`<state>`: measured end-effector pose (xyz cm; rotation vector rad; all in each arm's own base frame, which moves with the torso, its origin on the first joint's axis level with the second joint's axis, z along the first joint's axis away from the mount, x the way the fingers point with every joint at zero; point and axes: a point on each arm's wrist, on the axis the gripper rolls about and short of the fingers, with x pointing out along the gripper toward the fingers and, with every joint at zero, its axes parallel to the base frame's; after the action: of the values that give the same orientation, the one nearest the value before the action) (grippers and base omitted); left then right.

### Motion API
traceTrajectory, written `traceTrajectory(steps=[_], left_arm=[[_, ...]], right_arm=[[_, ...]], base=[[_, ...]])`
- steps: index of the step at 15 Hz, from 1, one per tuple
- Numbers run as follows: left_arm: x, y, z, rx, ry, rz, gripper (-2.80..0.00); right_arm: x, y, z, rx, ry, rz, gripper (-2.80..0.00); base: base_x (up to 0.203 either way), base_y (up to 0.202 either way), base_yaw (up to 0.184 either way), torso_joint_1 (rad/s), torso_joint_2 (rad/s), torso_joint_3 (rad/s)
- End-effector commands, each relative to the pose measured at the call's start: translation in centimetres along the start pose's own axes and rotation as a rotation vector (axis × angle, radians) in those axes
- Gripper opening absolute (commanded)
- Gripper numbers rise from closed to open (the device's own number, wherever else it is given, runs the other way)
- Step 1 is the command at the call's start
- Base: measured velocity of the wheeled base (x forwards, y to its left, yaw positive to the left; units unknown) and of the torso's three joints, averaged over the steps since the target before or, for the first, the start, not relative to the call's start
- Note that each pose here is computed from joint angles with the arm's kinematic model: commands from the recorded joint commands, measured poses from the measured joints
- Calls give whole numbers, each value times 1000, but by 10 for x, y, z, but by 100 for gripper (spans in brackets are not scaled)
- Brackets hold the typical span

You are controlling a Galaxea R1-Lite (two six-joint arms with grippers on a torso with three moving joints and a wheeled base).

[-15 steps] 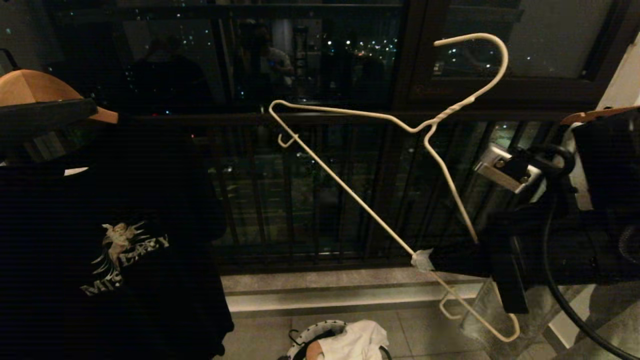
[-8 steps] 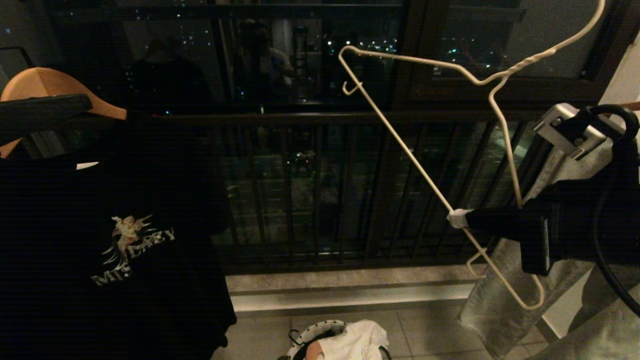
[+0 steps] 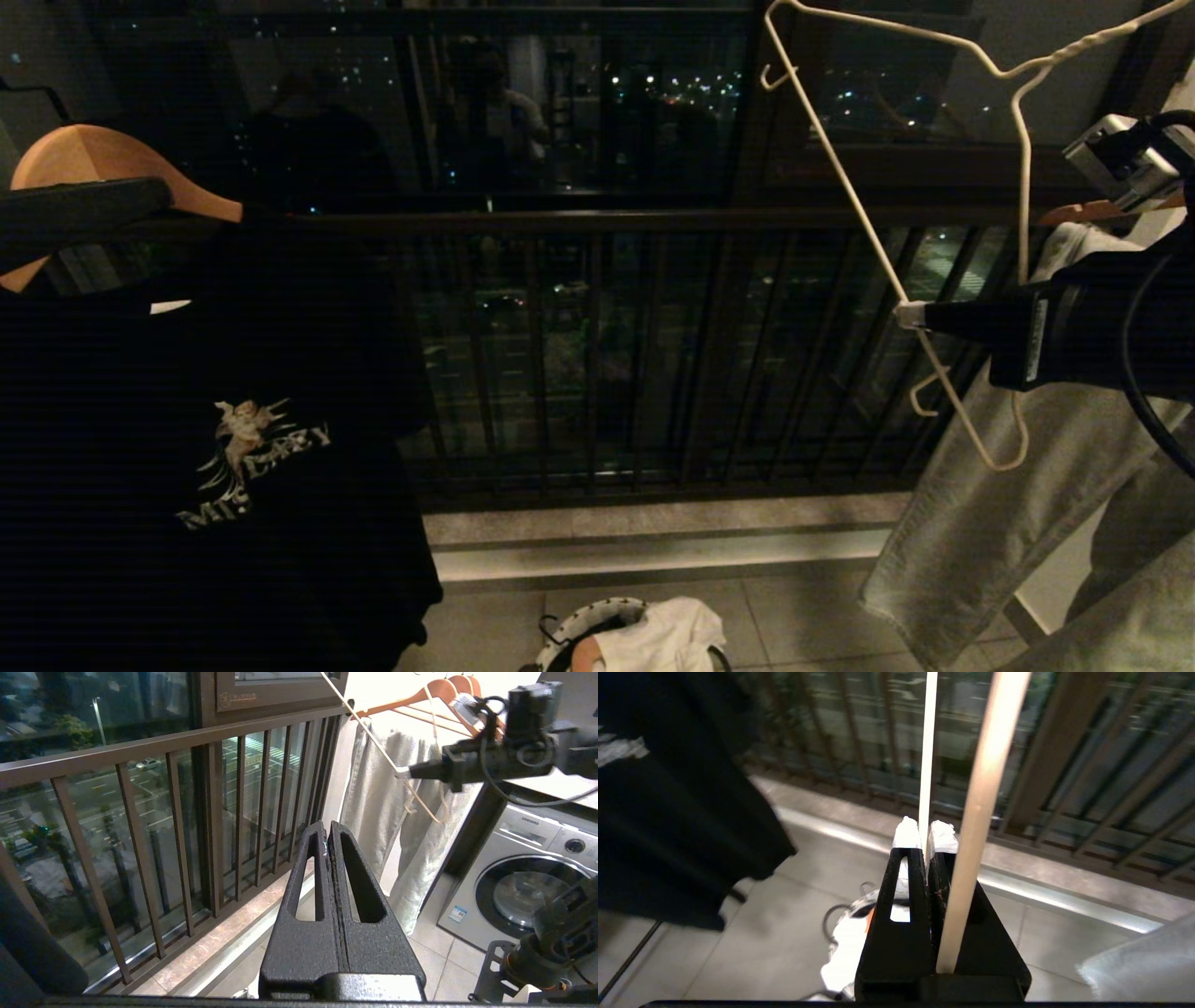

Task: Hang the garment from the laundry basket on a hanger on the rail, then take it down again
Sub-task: Hang the clothes rack on the clothesline

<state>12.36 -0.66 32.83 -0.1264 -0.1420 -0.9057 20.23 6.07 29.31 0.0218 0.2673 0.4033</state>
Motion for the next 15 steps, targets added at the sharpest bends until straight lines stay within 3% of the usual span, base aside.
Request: traceTrajectory(steps=[1, 15], left_arm=[[0, 1, 0, -2, 1, -4, -280], [0, 0, 0, 3, 0, -2, -280]], right_arm=[[12, -7, 1, 9, 17, -23, -280], [49, -23, 12, -7, 58, -65, -280]], base=[[0, 0, 0, 0, 0, 0], [0, 0, 0, 0, 0, 0]])
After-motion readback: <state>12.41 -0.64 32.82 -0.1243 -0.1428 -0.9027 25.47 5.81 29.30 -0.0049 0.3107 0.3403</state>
